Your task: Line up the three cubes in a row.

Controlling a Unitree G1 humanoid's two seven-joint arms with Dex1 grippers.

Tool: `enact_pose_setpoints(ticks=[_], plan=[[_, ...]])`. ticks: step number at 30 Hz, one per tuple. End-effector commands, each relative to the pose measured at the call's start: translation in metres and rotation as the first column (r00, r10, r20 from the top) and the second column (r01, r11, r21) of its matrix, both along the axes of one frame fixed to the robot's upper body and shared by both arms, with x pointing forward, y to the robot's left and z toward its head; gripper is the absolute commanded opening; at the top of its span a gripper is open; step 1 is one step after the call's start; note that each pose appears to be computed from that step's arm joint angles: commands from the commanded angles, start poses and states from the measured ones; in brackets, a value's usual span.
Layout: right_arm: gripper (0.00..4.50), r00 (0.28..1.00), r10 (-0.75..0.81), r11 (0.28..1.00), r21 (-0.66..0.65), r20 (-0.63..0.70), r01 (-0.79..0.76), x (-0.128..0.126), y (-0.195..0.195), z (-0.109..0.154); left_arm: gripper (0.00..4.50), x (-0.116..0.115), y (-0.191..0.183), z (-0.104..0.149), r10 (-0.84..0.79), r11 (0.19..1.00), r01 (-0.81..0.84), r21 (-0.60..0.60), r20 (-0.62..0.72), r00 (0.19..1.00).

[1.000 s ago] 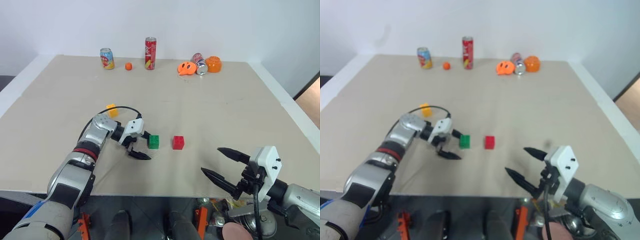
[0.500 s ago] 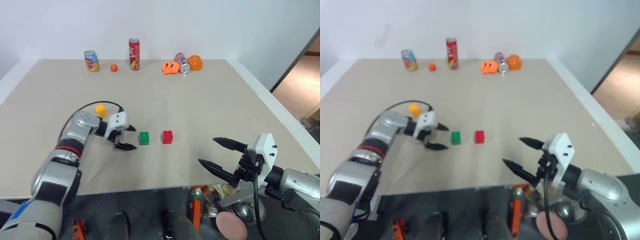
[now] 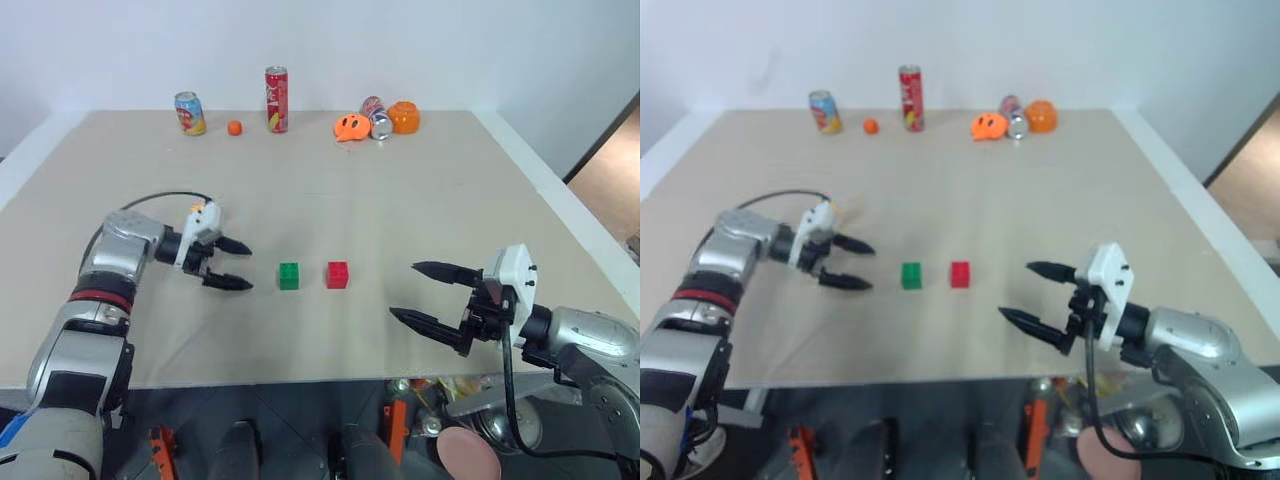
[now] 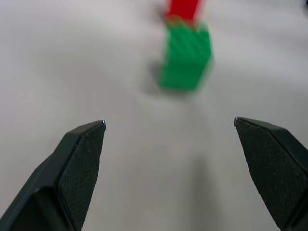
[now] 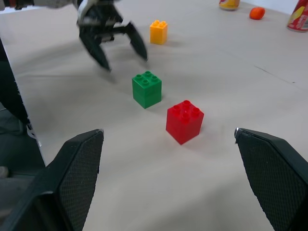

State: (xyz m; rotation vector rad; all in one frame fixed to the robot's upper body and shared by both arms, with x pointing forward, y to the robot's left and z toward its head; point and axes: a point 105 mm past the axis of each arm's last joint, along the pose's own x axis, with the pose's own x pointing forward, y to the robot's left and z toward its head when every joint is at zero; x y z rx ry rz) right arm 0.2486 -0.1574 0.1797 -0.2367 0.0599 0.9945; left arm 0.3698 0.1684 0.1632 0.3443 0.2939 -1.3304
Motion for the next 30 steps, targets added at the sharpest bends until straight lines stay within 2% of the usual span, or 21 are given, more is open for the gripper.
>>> enact_pose_setpoints(ticks=[1,7,11,15,18,23,26,30], plan=[[4.5,0.998,0.015,1.0,0.015,0.067,-0.016,0.005,0.007,0.012,4.45,0.003,0.009,0.038,0.115,0.99,-0.106,-0.097,0.086,0.99],[4.5,0.989,-0.023,0.994,0.112,0.147,0.006,0.018,0.015,0.037,4.45,-0.009,0.02,0.052,0.256,0.946,-0.235,-0.221,0.071,0.964],[4.5,0.948,-0.208,0.969,0.185,0.239,0.165,0.051,0.013,0.065,4.45,-0.013,0.025,0.054,0.415,0.865,-0.375,-0.334,0.056,0.908],[4.5,0.943,-0.243,0.96,0.193,0.229,0.201,0.063,0.022,0.068,4.45,-0.003,0.037,0.046,0.628,0.738,-0.572,-0.357,0.056,0.776],[4.5,0.947,-0.226,0.967,0.17,0.226,0.19,0.064,0.035,0.06,4.45,0.003,0.052,0.033,0.778,0.604,-0.72,-0.34,0.06,0.625],[4.5,0.957,-0.189,0.974,0.164,0.22,0.154,0.066,0.048,0.052,4.45,0.009,0.067,0.025,0.898,0.425,-0.841,-0.334,0.043,0.437],[4.5,0.959,-0.176,0.976,0.164,0.22,0.141,0.07,0.054,0.05,4.45,0.013,0.073,0.023,0.922,0.379,-0.868,-0.319,0.049,0.384],[4.5,0.962,-0.156,0.977,0.178,0.225,0.117,0.07,0.06,0.05,4.45,0.018,0.074,0.017,0.934,0.356,-0.89,-0.286,0.079,0.348]])
